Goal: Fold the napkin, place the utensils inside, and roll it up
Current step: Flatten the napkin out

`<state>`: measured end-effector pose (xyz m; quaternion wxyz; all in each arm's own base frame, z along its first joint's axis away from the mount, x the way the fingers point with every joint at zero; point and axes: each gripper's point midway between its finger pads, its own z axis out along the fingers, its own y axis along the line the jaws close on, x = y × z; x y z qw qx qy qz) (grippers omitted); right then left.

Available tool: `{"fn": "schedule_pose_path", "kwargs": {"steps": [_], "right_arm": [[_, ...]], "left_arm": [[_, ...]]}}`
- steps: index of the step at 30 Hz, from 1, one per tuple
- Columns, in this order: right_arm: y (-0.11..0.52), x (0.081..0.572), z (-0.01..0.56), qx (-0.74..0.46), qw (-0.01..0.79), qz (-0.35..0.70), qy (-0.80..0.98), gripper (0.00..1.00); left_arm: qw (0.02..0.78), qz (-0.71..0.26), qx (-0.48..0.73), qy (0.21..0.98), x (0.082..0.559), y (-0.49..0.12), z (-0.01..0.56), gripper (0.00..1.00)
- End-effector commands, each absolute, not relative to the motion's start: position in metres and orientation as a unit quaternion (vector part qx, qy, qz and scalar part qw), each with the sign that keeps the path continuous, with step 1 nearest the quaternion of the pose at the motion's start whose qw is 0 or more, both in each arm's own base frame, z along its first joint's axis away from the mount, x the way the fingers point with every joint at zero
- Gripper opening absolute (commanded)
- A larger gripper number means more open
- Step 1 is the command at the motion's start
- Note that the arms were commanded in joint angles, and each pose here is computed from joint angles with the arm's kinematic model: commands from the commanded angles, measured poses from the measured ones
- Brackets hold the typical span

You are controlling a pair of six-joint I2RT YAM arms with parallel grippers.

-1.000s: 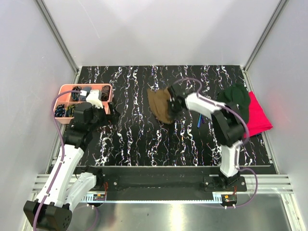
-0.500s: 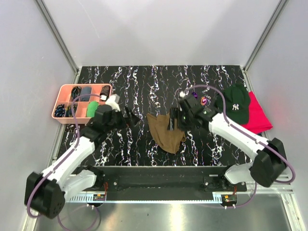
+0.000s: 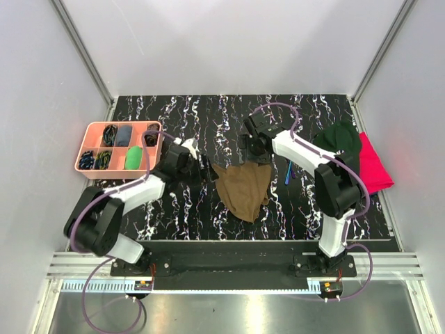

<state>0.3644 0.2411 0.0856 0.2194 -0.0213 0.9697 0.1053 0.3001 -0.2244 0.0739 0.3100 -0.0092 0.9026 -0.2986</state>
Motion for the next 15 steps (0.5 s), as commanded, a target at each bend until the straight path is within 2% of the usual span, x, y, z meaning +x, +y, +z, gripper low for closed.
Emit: {"fn": "schedule_pose_path", "kwargs": {"steps": [1, 6, 10, 12, 14, 15], "right_arm": [[0.244, 0.369, 0.085, -0.034, 0.214, 0.111, 0.970, 0.71], [0.243, 0.362, 0.074, -0.036, 0.198, 0.110, 0.973, 0.67], [0.249, 0.355, 0.063, -0.040, 0.177, 0.126, 0.975, 0.57], [0.251, 0.352, 0.056, -0.039, 0.168, 0.130, 0.976, 0.55], [0.251, 0.349, 0.050, -0.035, 0.162, 0.133, 0.977, 0.54], [0.252, 0.348, 0.050, -0.034, 0.161, 0.137, 0.977, 0.52]], "left_arm": [[0.341, -0.340, 0.007, 0.876, 0.329, -0.250, 0.091, 0.78], [0.318, -0.335, 0.012, 0.887, 0.337, -0.259, 0.066, 0.77], [0.312, -0.339, 0.011, 0.887, 0.341, -0.266, 0.053, 0.75], [0.302, -0.343, 0.011, 0.889, 0.341, -0.270, 0.044, 0.75], [0.302, -0.351, 0.011, 0.886, 0.342, -0.274, 0.042, 0.72], [0.299, -0.352, 0.011, 0.887, 0.341, -0.274, 0.038, 0.64]]}}
